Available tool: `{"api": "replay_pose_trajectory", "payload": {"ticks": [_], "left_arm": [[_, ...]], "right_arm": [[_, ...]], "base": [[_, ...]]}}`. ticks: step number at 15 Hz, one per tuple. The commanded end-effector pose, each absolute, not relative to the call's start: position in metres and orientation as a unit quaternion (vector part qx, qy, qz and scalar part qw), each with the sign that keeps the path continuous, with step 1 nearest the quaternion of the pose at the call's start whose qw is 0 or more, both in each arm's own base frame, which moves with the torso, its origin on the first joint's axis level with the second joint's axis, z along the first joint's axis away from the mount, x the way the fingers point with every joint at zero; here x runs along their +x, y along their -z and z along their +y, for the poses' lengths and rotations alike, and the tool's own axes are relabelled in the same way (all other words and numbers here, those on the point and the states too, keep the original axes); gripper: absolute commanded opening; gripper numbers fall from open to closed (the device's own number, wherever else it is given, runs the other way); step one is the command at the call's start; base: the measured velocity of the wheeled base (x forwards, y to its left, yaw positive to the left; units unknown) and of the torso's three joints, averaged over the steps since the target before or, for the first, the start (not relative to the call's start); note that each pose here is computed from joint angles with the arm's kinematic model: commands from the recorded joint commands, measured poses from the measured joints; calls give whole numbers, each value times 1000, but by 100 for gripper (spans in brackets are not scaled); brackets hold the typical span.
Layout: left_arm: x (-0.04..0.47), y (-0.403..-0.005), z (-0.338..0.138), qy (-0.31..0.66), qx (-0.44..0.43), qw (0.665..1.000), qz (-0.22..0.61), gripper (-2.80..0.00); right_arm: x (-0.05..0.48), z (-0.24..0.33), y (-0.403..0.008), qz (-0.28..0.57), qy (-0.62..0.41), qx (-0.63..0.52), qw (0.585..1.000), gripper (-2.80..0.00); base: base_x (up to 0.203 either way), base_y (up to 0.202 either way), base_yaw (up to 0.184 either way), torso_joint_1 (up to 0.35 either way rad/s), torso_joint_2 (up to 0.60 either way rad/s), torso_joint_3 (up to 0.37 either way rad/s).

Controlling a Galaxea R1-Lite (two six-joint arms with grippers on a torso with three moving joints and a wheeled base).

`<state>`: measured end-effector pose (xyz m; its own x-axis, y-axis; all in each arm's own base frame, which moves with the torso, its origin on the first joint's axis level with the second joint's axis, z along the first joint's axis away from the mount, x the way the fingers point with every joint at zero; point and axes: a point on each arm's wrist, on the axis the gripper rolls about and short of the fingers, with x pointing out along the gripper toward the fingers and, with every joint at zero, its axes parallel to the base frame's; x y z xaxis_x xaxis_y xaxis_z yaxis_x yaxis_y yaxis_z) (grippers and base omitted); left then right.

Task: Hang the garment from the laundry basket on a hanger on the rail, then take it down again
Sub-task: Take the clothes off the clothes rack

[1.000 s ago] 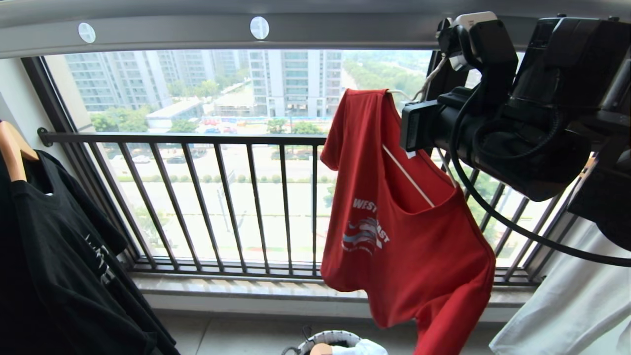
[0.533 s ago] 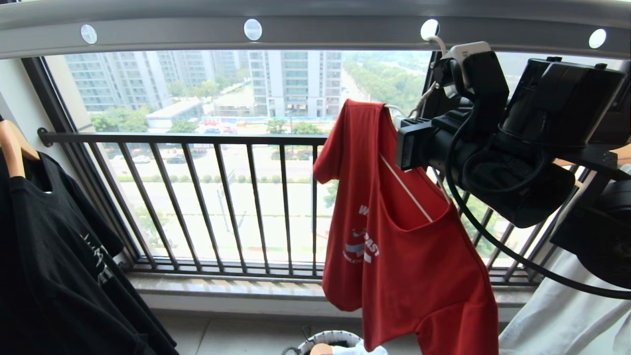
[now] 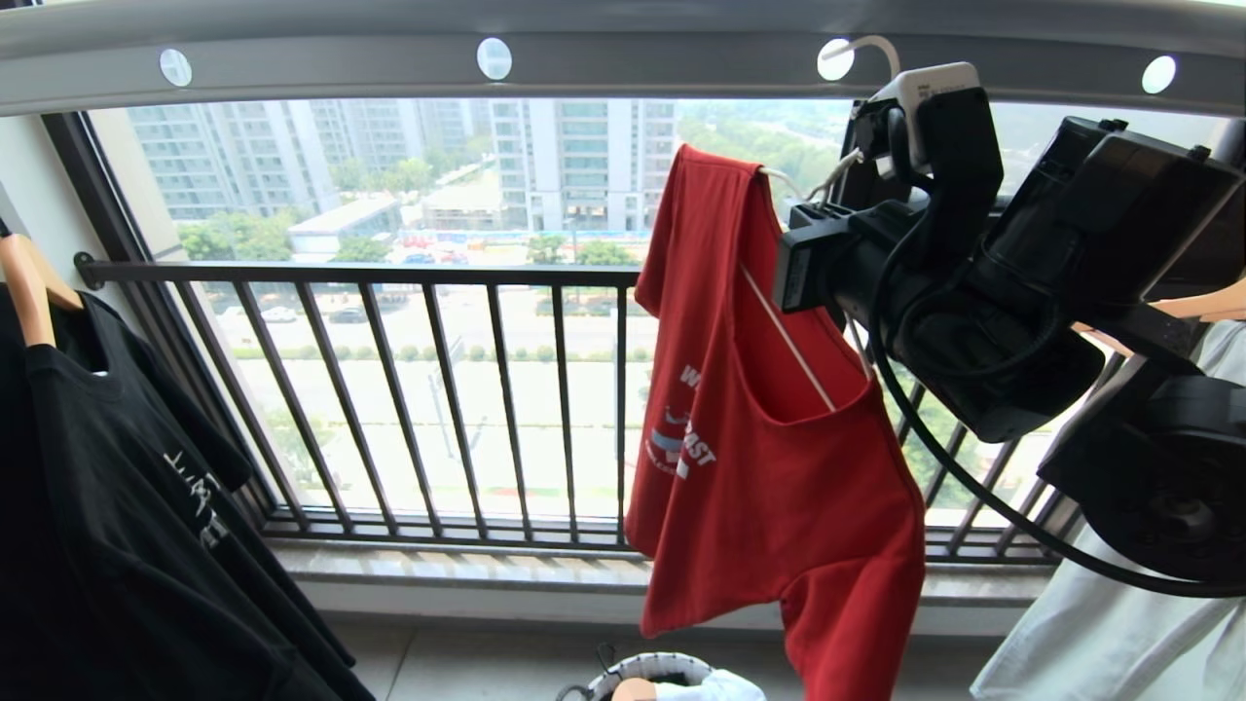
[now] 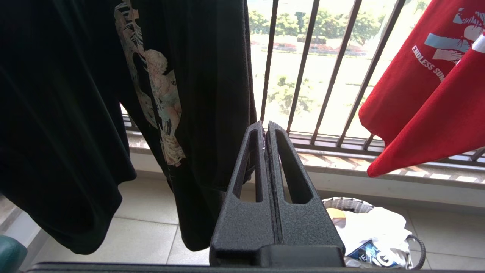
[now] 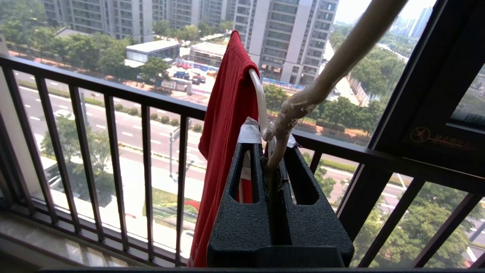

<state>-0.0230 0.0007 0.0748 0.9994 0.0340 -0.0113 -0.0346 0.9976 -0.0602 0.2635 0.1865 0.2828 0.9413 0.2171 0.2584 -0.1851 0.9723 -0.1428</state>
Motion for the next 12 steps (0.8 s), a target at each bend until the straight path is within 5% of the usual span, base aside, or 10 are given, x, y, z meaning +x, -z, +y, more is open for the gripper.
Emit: {"api": "replay_pose_trajectory", "payload": {"ticks": [1, 12], "left_arm": [[-23, -75, 1, -18, -31, 999, 5, -280], [-23, -75, 1, -17, -31, 999, 5, -280]], "right_arm": [[264, 187, -284, -145, -100, -59, 983, -280], [226, 173, -295, -158, -106, -47, 981, -280]], "base": [[0, 0, 0, 0, 0, 0], [0, 0, 0, 0, 0, 0]]}}
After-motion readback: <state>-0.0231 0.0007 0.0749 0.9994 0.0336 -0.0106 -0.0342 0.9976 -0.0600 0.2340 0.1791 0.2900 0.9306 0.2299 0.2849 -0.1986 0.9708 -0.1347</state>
